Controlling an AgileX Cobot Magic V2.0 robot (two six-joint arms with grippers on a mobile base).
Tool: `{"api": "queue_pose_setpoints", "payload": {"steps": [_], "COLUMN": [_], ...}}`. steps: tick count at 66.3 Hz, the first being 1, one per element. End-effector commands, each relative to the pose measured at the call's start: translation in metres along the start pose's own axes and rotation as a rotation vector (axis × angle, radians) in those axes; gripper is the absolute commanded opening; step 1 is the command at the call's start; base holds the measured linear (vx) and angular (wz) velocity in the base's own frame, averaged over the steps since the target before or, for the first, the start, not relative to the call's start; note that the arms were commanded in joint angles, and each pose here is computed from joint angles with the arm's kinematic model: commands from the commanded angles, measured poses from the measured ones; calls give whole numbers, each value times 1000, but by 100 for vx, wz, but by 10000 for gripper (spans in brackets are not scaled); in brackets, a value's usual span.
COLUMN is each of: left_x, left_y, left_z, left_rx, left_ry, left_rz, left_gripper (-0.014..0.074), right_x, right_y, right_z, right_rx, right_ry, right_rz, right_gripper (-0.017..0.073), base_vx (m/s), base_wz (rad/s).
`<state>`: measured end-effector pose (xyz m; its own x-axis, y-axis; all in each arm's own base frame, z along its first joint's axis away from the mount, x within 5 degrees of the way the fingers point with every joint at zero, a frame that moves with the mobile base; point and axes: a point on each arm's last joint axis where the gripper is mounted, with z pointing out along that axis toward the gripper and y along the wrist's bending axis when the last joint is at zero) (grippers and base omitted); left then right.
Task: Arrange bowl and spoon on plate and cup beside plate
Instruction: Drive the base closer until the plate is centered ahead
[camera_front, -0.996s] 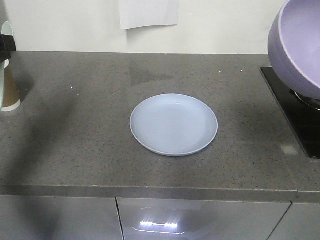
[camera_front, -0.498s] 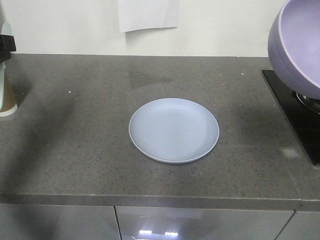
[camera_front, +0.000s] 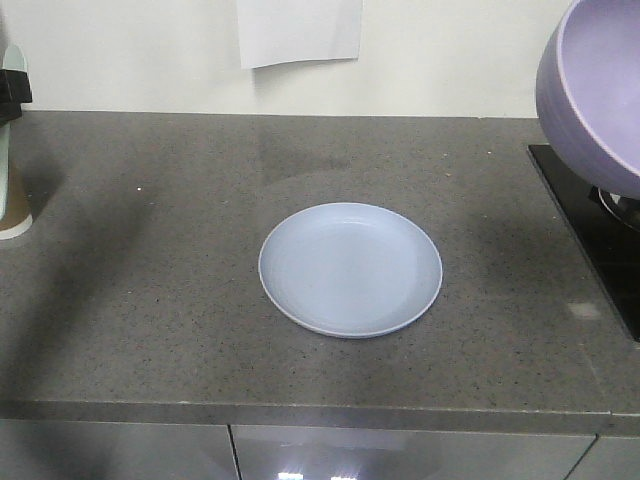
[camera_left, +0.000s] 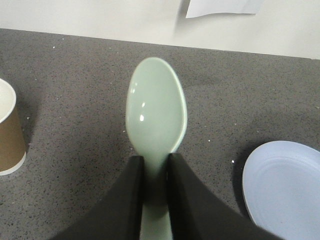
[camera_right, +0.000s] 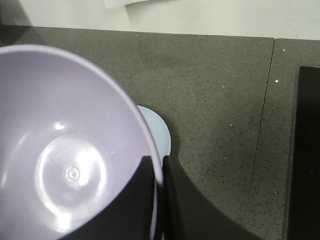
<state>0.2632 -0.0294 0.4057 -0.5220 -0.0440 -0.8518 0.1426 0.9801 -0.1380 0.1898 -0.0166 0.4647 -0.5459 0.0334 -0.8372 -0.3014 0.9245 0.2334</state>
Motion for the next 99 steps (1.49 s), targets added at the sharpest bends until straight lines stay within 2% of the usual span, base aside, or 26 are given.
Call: {"api": "queue_pose_setpoints", "payload": {"steps": [1, 99], "left_x": [-14, -14], "left_y": [-4, -4], "left_z": [-15, -15], "left_rx": [10, 10], "left_ry": [-110, -110], "left_rz": [-8, -8], "left_gripper": [-6, -6], "right_x": [-10, -10], "right_y": [9, 9], "right_z": [-10, -10], "right_rx": [-6, -6], "right_ry": [-96, -96], "right_rz": [-20, -20], "right_gripper": [-4, -4], "base_vx": [3, 3], "base_wz": [0, 0]}}
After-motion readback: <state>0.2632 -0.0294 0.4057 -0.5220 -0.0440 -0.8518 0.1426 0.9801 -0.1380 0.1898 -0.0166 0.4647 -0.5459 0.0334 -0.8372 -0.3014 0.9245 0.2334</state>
